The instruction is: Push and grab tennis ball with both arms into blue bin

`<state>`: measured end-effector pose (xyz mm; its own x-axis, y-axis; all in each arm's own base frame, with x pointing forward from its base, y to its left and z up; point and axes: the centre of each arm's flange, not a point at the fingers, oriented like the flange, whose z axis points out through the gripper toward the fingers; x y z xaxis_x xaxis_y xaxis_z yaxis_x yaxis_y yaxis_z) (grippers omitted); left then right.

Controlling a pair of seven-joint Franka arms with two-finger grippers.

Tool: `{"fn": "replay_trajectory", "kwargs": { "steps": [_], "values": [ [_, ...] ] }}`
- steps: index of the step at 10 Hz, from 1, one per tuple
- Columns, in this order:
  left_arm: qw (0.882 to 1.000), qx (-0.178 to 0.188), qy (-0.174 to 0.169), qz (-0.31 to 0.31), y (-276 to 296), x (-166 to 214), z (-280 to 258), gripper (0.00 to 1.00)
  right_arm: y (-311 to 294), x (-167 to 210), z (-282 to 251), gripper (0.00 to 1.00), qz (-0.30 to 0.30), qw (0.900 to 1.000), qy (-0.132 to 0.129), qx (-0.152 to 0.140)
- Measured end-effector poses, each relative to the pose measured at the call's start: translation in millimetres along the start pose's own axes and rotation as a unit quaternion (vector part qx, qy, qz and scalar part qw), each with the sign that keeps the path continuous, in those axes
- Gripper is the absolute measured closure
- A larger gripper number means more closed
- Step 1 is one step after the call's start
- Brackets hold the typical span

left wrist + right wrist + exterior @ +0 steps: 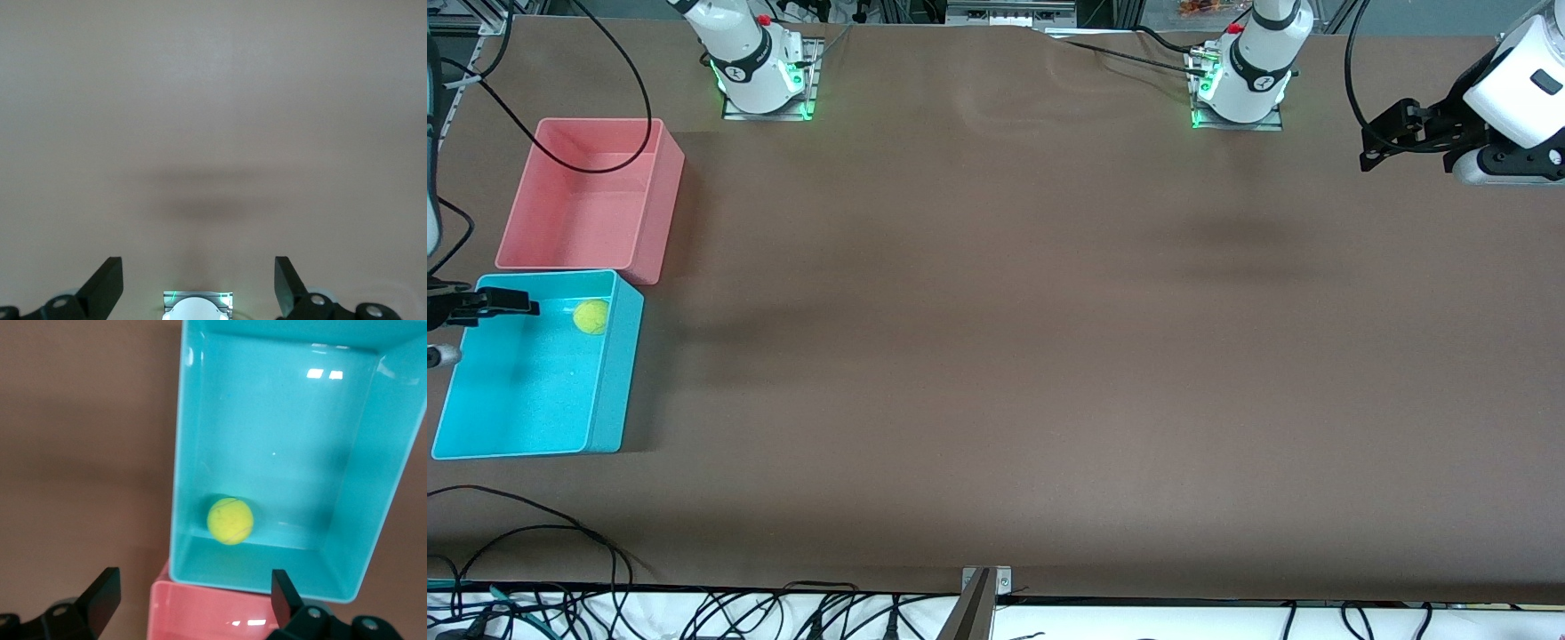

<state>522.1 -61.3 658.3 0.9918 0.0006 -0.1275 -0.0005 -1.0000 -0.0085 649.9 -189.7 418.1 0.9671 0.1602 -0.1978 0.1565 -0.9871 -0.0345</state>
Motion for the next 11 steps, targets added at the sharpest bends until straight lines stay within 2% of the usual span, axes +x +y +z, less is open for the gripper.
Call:
{"fn": "replay_trajectory", "kwargs": {
  "steps": [2, 3, 4, 6, 7, 11],
  "values": [
    [1.000, 0.000, 0.000, 0.000, -0.2, 0.0, -0.4, 0.00, -49.1, 9.4, -46.2, 0.00, 0.034, 0.999, -0.006, -0.005],
    [1.000, 0.000, 0.001, -0.001, -0.4, 0.0, -0.5, 0.00, -68.7, 10.9, -66.4, 0.00, 0.037, 0.999, 0.001, -0.010],
    [1.000, 0.000, 0.001, -0.001, -0.3, 0.0, -0.6, 0.00, -78.8, 5.1, -93.8, 0.00, 0.038, 0.999, 0.023, -0.018],
    [1.000, 0.000, 0.001, -0.001, -0.3, 0.2, -0.6, 0.00, -92.0, -34.2, -158.0, 0.00, 0.039, 0.997, 0.066, -0.031],
    [1.000, 0.000, 0.001, -0.001, -0.4, 0.3, -0.6, 0.00, -102.8, -56.0, -172.5, 0.00, 0.044, 0.996, 0.073, -0.031],
    [1.000, 0.000, 0.001, -0.001, -0.5, 0.4, -0.8, 0.00, -158.0, -97.7, -133.2, 0.00, 0.055, 0.997, 0.050, -0.024]
  ]
}}
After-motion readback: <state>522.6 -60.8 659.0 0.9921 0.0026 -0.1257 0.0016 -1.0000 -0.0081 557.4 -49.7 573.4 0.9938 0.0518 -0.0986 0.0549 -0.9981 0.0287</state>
